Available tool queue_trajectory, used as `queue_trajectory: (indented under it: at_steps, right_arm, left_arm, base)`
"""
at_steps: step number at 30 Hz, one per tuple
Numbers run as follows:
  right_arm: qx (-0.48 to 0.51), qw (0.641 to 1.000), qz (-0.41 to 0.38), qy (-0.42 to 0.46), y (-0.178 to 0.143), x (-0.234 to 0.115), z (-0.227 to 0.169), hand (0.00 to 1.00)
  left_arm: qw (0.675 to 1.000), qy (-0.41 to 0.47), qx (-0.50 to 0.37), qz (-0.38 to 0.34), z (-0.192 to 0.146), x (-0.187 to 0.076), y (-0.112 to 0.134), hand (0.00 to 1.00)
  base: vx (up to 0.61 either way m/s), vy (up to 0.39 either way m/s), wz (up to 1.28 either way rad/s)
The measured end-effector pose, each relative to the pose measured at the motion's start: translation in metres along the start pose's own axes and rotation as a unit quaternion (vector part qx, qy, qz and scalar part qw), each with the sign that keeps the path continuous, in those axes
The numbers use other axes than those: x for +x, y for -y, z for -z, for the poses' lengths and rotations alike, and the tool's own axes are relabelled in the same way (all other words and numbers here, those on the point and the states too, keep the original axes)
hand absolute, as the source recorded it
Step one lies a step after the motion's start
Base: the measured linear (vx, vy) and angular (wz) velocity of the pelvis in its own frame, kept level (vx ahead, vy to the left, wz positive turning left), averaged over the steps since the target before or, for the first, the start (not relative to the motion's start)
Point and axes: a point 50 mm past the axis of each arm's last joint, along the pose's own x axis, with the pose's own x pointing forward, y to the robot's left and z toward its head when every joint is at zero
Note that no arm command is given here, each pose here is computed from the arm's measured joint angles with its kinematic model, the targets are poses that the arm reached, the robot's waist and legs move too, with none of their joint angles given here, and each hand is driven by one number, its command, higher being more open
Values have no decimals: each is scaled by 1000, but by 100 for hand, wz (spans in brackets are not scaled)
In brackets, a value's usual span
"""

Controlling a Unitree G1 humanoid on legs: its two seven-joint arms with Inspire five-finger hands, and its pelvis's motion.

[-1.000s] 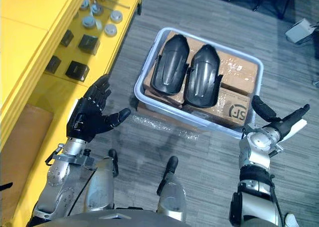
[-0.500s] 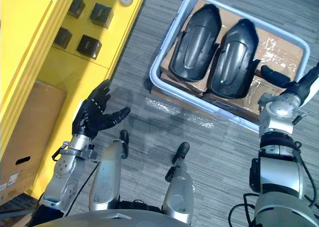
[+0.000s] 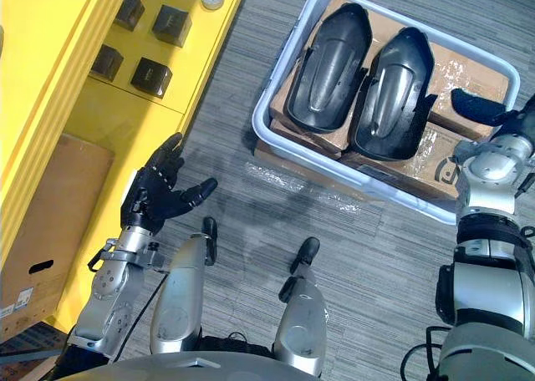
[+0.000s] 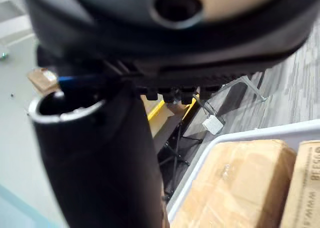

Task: Walk over and take three plastic housings, then place them on the shelf

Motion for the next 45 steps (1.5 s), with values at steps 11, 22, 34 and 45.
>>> queue_trajectory:
  at_steps: [11, 22, 34, 45]
  right_arm:
    - [-59, 997, -43, -31, 6, 12, -1, 100]
    - [-73, 992, -27, -102, 43, 24, 11, 0]
    - [8, 971, 12, -237, 26, 3, 51, 0]
    - [-28, 954, 83, -287, 30, -29, 97, 0]
  left_arm:
    - [998, -51, -9, -31, 26, -4, -10, 100]
    - [999, -37, -16, -37, 26, -3, -9, 100]
    - [999, 11, -25, -23, 1, -1, -6, 100]
    - [999, 28, -26, 37, -16, -16, 1, 100]
  base:
    - [-28, -13, 10]
    - [-59, -28, 3]
    - [-17, -24, 3]
    - [-40, -83, 5]
